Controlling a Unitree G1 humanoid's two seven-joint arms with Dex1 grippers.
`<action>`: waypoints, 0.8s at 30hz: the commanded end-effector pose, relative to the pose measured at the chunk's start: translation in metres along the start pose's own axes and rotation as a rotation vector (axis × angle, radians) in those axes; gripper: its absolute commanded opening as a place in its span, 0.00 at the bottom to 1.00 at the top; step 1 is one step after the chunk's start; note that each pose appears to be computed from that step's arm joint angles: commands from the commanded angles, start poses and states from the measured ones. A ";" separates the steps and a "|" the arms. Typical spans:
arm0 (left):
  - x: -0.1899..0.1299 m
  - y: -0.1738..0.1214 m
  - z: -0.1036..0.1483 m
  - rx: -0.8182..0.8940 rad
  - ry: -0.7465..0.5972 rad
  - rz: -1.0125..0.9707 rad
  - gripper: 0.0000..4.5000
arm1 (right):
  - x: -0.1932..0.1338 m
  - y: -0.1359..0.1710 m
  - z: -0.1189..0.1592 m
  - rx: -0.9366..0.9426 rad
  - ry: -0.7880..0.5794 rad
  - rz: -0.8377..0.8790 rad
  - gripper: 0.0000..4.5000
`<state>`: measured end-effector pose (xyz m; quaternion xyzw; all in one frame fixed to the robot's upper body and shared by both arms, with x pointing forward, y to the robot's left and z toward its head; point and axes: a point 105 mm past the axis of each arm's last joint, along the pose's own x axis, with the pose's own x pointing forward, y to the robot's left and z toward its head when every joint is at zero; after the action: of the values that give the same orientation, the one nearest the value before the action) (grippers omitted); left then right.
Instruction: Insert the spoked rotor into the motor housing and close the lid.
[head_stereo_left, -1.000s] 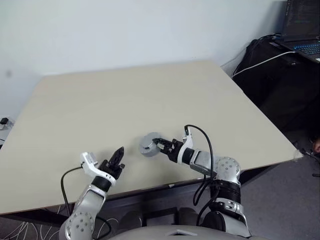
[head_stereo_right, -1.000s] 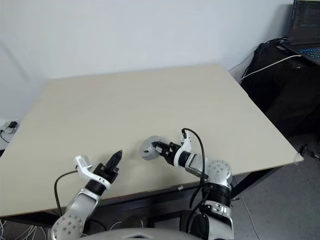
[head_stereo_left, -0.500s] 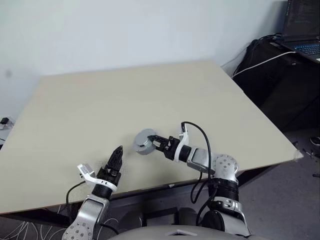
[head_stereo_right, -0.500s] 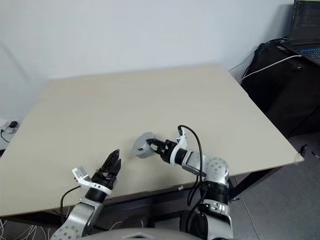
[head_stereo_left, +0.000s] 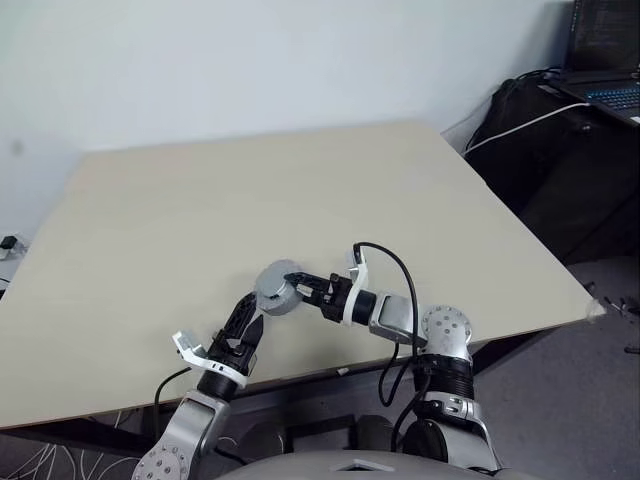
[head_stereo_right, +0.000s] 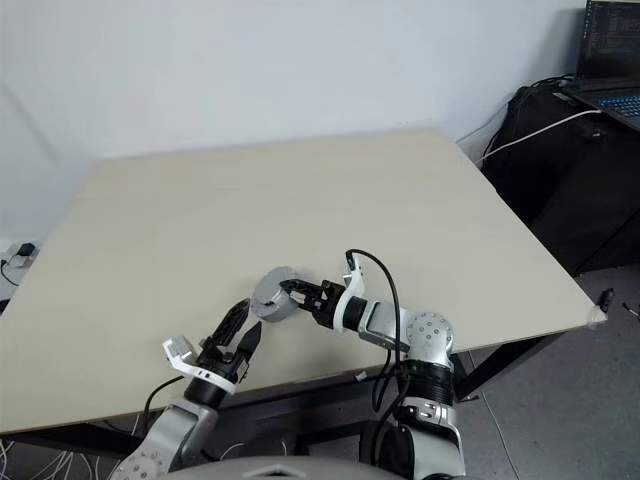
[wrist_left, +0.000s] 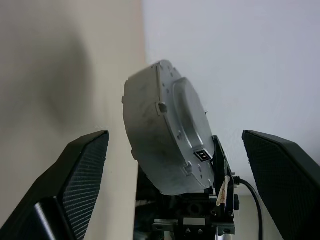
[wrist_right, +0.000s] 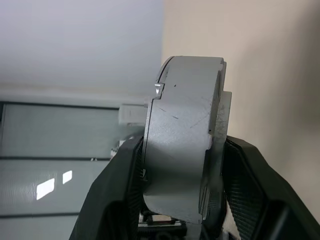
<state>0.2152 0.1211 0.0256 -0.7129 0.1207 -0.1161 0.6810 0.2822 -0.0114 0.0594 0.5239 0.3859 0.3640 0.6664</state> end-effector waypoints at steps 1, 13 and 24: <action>0.011 -0.011 -0.009 -0.062 0.011 -0.075 1.00 | 0.017 0.032 -0.024 0.036 0.064 0.180 0.44; 0.014 -0.013 -0.010 -0.056 0.017 -0.106 1.00 | 0.019 0.035 -0.041 0.043 0.164 0.201 0.44; 0.013 -0.014 -0.011 -0.057 0.017 -0.113 0.56 | 0.019 0.029 -0.039 0.052 0.155 0.173 0.44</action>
<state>0.2204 0.1181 0.0327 -0.7267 0.0989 -0.1421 0.6648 0.2642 0.0027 0.0663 0.5145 0.4148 0.4166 0.6242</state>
